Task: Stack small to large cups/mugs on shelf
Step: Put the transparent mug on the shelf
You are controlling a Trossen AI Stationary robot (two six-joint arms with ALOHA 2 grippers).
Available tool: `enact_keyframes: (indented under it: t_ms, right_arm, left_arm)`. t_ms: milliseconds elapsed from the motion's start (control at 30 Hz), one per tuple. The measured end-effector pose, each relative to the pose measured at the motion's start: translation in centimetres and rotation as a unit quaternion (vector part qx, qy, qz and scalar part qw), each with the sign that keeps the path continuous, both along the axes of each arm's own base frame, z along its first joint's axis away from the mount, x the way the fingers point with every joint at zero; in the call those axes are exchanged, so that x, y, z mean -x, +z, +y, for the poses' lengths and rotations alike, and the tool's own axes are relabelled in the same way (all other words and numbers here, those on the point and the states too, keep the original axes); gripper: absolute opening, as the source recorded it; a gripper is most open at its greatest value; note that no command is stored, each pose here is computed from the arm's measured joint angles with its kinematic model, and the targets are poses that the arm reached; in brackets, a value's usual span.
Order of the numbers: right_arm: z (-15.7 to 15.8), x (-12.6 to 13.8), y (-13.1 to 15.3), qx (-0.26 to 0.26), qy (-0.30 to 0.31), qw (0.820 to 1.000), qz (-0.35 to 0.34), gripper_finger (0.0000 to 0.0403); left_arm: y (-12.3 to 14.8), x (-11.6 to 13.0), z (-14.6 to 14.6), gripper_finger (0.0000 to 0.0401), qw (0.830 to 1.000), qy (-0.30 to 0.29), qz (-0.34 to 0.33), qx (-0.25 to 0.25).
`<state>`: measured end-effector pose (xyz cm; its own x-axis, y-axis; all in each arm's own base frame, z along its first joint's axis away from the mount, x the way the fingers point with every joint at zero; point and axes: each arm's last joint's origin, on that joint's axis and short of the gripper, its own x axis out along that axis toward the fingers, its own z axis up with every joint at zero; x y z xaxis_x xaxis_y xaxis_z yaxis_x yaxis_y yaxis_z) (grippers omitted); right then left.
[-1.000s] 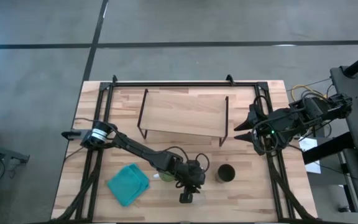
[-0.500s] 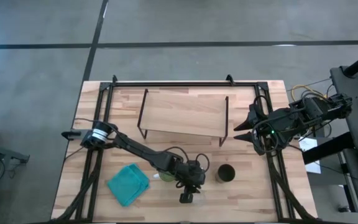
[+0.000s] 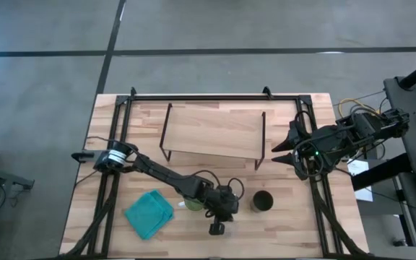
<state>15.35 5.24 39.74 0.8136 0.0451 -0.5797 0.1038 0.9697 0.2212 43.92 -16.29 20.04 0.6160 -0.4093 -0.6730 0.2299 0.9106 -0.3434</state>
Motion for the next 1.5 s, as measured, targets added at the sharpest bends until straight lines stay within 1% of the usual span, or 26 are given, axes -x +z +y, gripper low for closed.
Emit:
enact_keyframes:
  t_ms: [200, 300, 367, 433, 500, 567, 633, 700, 767, 833, 967, 1100, 1167, 1300, 1400, 1500]
  right_arm:
    - [0.0, 0.0, 0.0, 0.000, 0.000, 1.000, 0.000, 0.0151]
    - [0.0, 0.0, 0.0, 0.001, 0.000, 1.000, 0.001, 0.0150]
    - [0.0, 0.0, 0.0, 0.001, 0.000, 1.000, 0.001, 0.0150]
    - [0.0, 0.0, 0.0, 0.000, 0.000, 1.000, 0.000, 0.0150]
    - [0.0, 0.0, 0.0, 0.000, 0.000, 1.000, 0.000, 0.0150]
    - [0.0, 0.0, 0.0, 0.000, 0.000, 1.000, 0.001, 0.0150]
    - [0.0, 0.0, 0.0, 0.000, 0.000, 1.000, 0.000, 0.0150]
    - [0.0, 0.0, 0.0, 0.000, 0.000, 1.000, -0.002, 0.0150]
    - [0.0, -0.1, 0.0, 0.002, 0.001, 1.000, -0.001, 0.0150]
    - [0.0, -0.1, 0.0, 0.005, 0.004, 1.000, -0.001, 0.0150]
    - [0.1, -0.2, -0.1, 0.008, 0.006, 1.000, 0.001, 0.0150]
    - [0.1, -0.3, -0.2, 0.010, 0.005, 1.000, 0.004, 0.0150]
    - [0.2, -0.4, -0.2, 0.011, 0.005, 1.000, 0.006, 0.0150]
    - [0.2, -0.6, -0.3, 0.012, 0.005, 1.000, 0.010, 0.0150]
    - [0.3, -0.7, -0.4, 0.011, 0.004, 1.000, 0.013, 0.0150]
    - [0.3, -0.8, -0.5, 0.012, 0.004, 1.000, 0.015, 0.0150]
  left_arm:
    - [2.4, -0.1, 0.3, 0.0002, 1.000, 0.011, -0.017, 0.010]
    - [4.6, 0.4, 1.1, 0.0001, 1.000, 0.018, -0.016, 0.008]
    - [6.7, 1.0, 1.8, 0.0001, 0.999, 0.030, -0.019, 0.002]
    - [9.0, 2.3, 2.8, 0.0001, 0.999, 0.045, -0.009, -0.025]
    - [11.9, 3.6, 3.9, 0.0001, 0.996, 0.058, -0.022, -0.057]
    - [14.3, 5.4, 5.4, 0.0001, 0.992, 0.077, -0.018, -0.101]
    - [16.8, 7.2, 6.9, 0.0000, 0.986, 0.102, -0.031, -0.130]
    - [18.4, 9.1, 8.8, 0.0000, 0.981, 0.111, -0.025, -0.158]
    - [19.7, 10.8, 10.5, 0.0000, 0.977, 0.107, -0.025, -0.183]
    - [20.3, 12.1, 12.4, 0.0000, 0.972, 0.112, -0.007, -0.206]
    - [21.1, 14.2, 16.4, 0.0000, 0.958, 0.170, 0.029, -0.230]
    - [20.9, 15.1, 20.1, 0.0000, 0.945, 0.202, 0.059, -0.251]
    - [20.7, 15.4, 21.6, 0.0000, 0.941, 0.213, 0.075, -0.251]
    - [19.7, 15.7, 23.9, 0.0000, 0.943, 0.207, 0.102, -0.242]
    - [19.1, 16.0, 24.9, 0.0000, 0.944, 0.212, 0.114, -0.228]
    - [18.6, 16.2, 25.7, 0.0000, 0.940, 0.223, 0.125, -0.224]
